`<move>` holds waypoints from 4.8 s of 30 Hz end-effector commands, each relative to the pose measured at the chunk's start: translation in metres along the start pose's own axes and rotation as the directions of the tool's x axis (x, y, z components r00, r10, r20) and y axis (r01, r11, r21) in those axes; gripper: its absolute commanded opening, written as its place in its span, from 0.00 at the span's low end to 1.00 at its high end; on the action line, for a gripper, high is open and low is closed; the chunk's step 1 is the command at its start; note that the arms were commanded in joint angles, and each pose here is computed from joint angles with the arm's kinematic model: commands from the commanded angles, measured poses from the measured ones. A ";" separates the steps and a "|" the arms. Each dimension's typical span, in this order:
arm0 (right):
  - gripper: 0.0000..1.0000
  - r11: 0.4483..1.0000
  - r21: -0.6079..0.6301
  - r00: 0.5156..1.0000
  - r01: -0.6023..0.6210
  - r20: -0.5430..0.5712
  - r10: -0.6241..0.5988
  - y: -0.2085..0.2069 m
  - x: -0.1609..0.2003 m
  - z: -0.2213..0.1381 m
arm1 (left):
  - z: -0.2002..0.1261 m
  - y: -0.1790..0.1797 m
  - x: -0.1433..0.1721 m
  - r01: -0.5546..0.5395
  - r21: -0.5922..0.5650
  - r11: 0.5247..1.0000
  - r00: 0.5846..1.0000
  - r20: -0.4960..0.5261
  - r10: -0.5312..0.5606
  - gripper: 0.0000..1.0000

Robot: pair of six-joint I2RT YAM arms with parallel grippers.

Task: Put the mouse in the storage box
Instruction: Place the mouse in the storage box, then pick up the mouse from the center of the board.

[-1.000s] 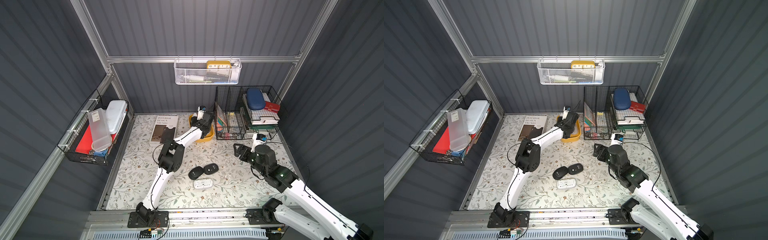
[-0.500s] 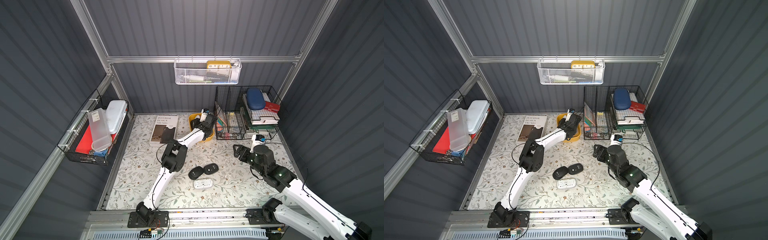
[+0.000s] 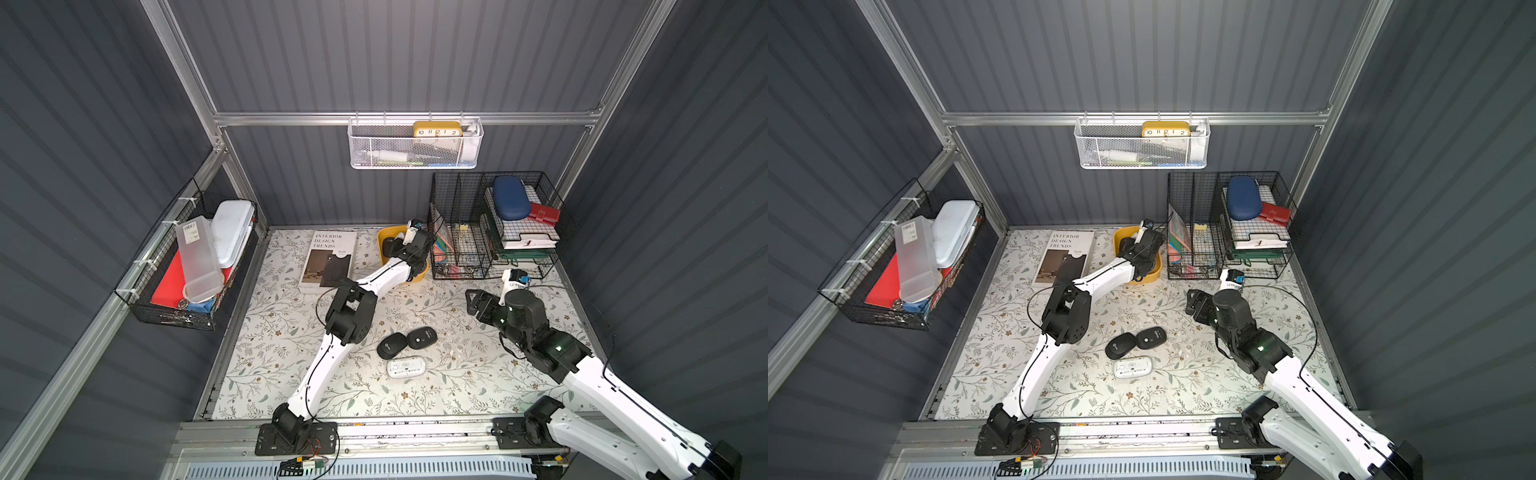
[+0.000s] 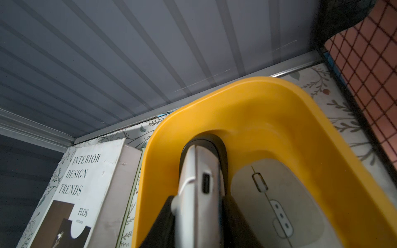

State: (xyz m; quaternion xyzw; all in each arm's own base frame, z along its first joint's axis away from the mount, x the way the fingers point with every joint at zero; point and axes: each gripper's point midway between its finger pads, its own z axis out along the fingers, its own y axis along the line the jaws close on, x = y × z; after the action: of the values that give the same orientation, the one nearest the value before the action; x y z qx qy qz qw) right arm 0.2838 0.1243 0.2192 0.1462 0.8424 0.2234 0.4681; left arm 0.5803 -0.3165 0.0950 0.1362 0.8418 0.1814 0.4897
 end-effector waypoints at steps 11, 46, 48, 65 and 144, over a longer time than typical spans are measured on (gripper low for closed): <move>0.85 1.000 0.010 1.000 -0.022 -0.011 0.022 -0.001 0.002 0.004 | -0.005 -0.037 -0.006 0.036 0.190 0.981 0.999 0.004 -0.037 0.60; 0.85 0.992 -0.054 0.961 0.111 -0.247 -0.121 0.012 0.040 0.007 | -0.126 0.079 -0.092 0.462 0.562 0.686 0.824 0.014 -0.566 0.97; 0.85 0.987 -0.075 0.938 0.139 -0.311 -0.155 0.016 0.055 0.010 | -0.143 0.090 -0.088 0.474 0.577 0.665 0.809 0.013 -0.587 0.98; 0.84 0.985 -0.029 0.789 0.171 -0.595 -0.155 0.011 0.132 0.033 | -0.229 0.051 0.053 0.490 0.618 0.615 0.868 -0.282 -0.409 0.99; 0.81 0.954 0.217 0.670 -0.209 -0.678 0.301 0.071 0.183 0.136 | -0.260 0.075 0.089 0.591 0.584 0.557 0.796 -0.310 -0.520 0.97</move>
State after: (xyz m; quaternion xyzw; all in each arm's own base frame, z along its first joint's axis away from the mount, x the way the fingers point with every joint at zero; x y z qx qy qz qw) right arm 0.3021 0.2784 0.0516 0.1839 0.9512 0.2385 0.0674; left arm 0.3171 -0.2652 0.1775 0.0291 0.8712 -0.2874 0.3969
